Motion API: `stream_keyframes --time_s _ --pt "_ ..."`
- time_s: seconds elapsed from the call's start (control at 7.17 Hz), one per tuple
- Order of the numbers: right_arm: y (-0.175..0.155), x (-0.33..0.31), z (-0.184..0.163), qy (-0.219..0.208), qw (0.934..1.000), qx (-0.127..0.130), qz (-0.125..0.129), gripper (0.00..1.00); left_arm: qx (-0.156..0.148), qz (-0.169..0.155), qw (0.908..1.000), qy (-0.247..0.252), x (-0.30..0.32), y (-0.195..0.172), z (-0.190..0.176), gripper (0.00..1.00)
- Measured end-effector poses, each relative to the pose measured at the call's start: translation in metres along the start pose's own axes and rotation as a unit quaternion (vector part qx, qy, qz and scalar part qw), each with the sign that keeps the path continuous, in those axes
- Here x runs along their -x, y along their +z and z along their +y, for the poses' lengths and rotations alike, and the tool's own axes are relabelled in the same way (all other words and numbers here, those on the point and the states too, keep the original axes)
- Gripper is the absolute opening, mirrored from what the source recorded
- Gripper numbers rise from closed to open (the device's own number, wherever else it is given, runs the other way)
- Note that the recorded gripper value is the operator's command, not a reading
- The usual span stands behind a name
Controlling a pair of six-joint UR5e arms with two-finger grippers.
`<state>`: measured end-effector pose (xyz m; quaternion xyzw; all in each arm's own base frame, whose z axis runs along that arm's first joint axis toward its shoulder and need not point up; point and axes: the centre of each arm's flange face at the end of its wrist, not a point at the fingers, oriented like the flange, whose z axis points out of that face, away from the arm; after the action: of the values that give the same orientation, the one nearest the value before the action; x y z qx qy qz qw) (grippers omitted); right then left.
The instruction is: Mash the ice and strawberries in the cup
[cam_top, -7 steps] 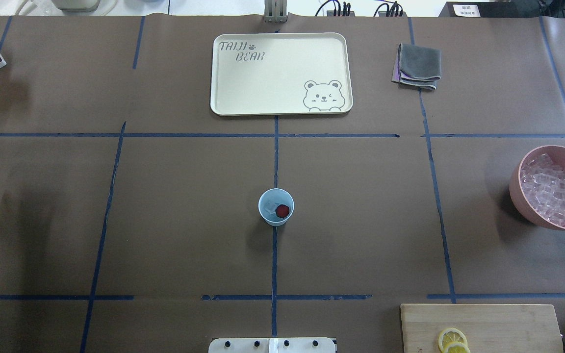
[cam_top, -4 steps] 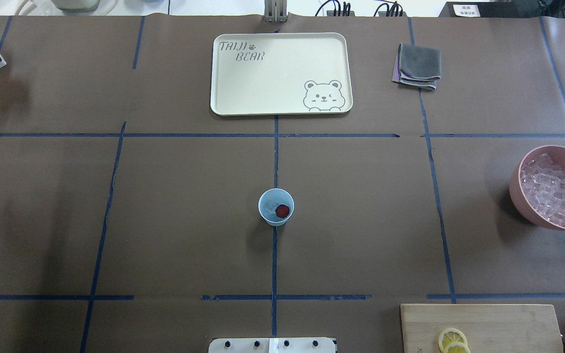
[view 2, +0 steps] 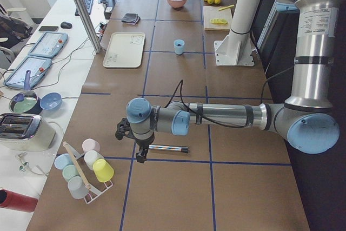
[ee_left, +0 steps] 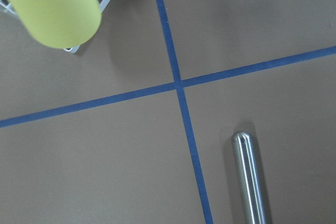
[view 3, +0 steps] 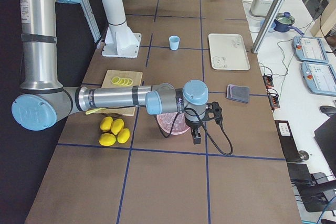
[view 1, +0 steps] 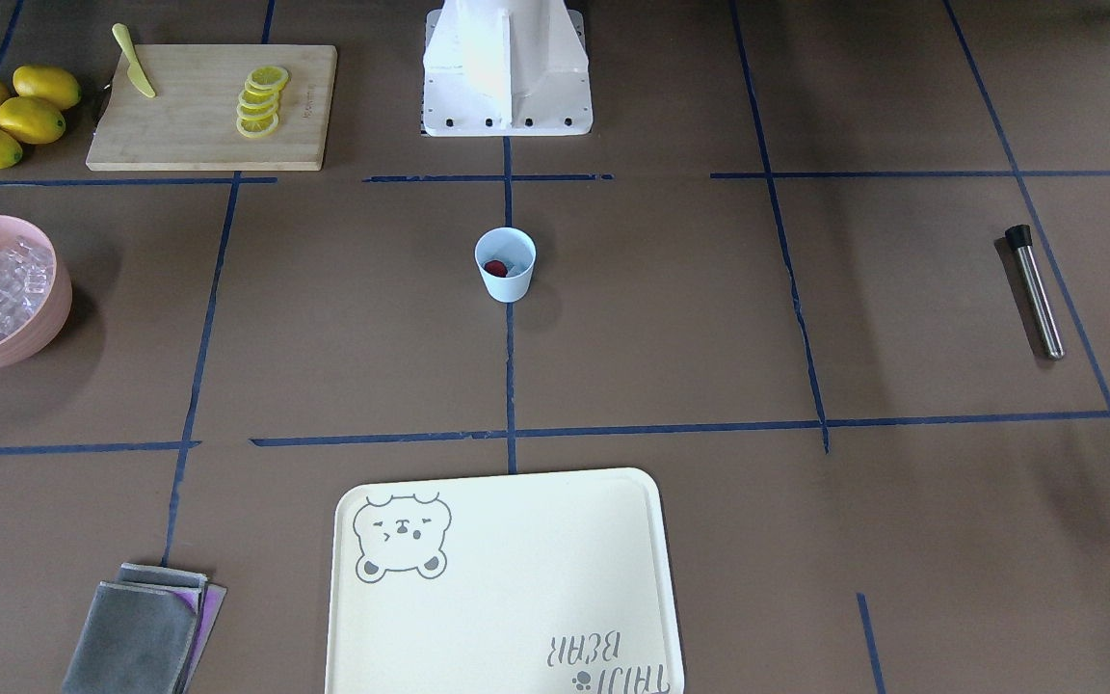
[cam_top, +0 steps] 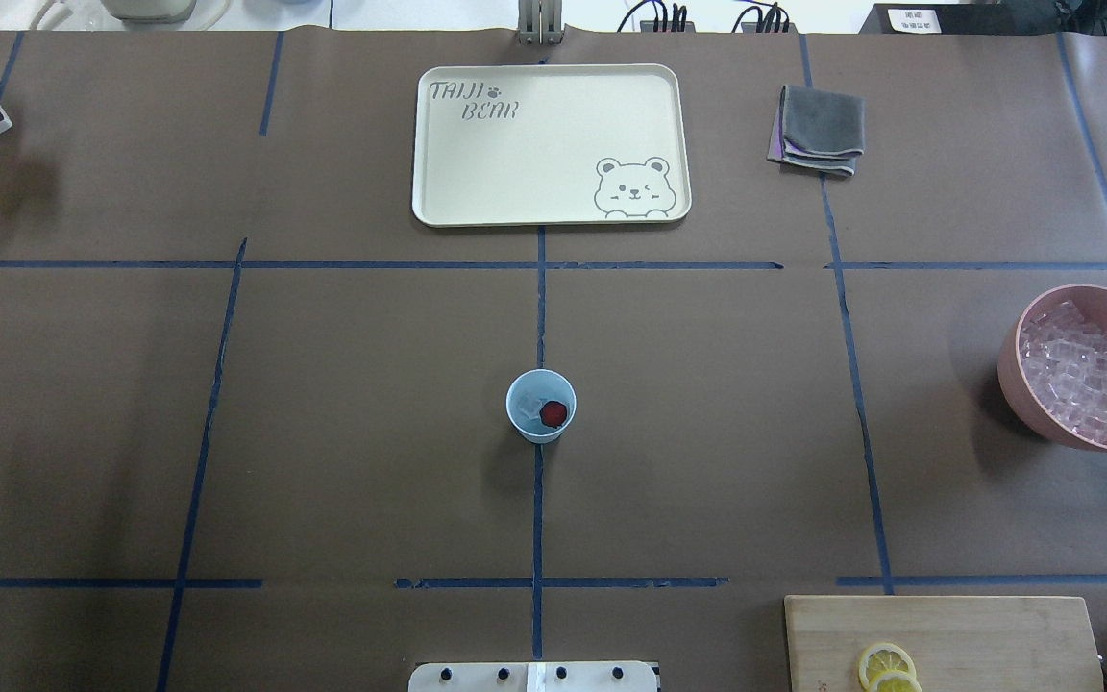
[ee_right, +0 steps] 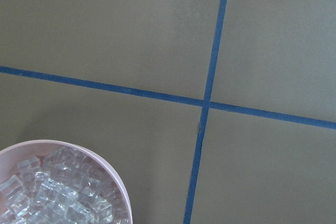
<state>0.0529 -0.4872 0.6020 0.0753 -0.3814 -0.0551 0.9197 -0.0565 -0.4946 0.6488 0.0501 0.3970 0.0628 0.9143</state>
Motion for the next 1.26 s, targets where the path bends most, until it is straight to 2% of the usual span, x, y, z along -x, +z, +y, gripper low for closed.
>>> stream_keyframes --time_s 0.7,1.26 --pt "0.001 -0.001 0.003 -0.005 1.0 -0.003 0.003 1.0 -0.005 0.006 0.9997 -0.021 0.014 -0.007 0.01 1.0" --pt "0.022 -0.035 0.018 0.032 0.9992 0.02 -0.012 1.0 -0.007 0.004 0.9994 -0.034 0.013 -0.008 0.008 1.0"
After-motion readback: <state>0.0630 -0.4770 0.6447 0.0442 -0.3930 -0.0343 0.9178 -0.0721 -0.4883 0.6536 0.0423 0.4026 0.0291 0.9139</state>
